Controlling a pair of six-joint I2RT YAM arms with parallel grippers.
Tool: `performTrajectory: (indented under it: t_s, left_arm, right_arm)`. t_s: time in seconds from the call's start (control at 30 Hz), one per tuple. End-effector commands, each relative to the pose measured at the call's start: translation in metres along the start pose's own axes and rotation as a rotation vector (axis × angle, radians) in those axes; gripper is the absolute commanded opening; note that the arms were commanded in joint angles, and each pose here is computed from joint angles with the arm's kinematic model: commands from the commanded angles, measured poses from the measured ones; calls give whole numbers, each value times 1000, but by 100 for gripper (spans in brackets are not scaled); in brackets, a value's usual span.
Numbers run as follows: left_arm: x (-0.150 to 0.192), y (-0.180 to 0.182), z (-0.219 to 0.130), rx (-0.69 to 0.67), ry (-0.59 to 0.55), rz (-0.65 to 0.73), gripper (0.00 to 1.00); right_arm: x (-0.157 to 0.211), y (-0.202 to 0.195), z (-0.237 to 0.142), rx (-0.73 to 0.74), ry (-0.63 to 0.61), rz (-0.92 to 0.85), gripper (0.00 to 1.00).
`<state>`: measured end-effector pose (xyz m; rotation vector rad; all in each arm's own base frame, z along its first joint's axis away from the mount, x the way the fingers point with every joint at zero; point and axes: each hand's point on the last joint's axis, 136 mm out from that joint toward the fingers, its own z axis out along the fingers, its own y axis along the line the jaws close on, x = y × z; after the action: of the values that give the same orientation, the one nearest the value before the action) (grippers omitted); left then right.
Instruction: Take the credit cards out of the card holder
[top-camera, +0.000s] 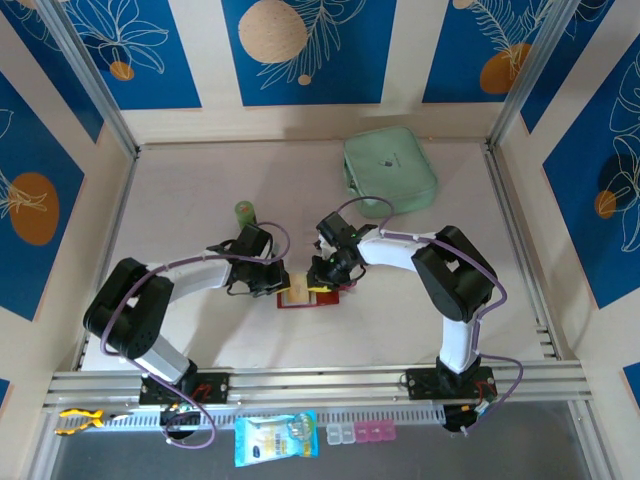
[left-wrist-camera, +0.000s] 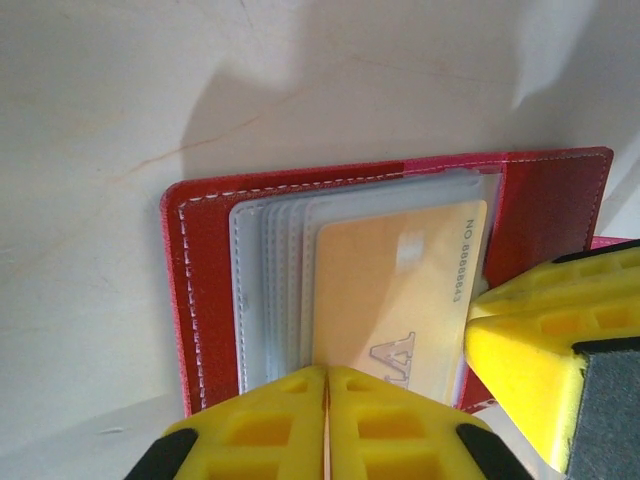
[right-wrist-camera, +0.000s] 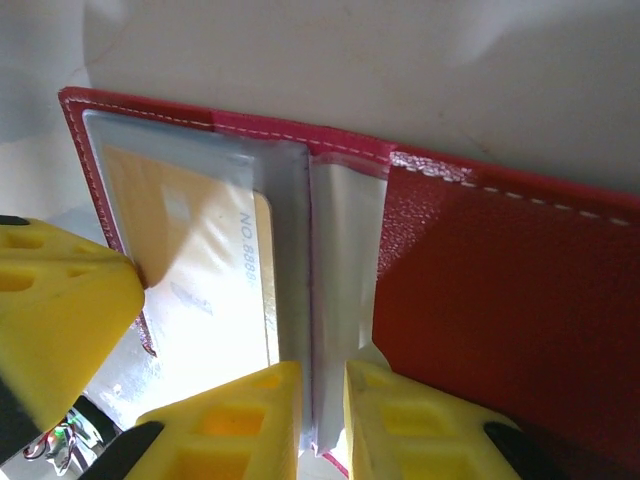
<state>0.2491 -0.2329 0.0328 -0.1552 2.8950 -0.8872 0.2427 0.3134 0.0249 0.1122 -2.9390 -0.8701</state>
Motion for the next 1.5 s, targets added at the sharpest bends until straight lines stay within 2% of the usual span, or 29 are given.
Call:
performTrajectory:
  t_s: [0.0,0.1,0.33,0.67,1.07,1.47]
  left_arm:
    - [-9,-16,-11,26,-36,33,11]
    - [-7,-11,-12,2,-35,27,11]
    - [-2,-1,-6,-30,-11,17,2]
    - [-5,-7,-13,-17,-32,24,1]
    - [4,13,1,-80,15,3,0]
    - [4,14,0,-84,14,1,0]
  right_arm:
    - [-1,14,-19,-22,-33,-37,21]
    - [-2,18,-24,-46,-53,-38,23]
    - [-3,31,-20,-151,-46,-42,31]
    - [-2,28,-9,-159,-17,-23,30]
    - [-1,21,0,-149,6,-12,29]
    - [-2,5,5,-71,6,15,26]
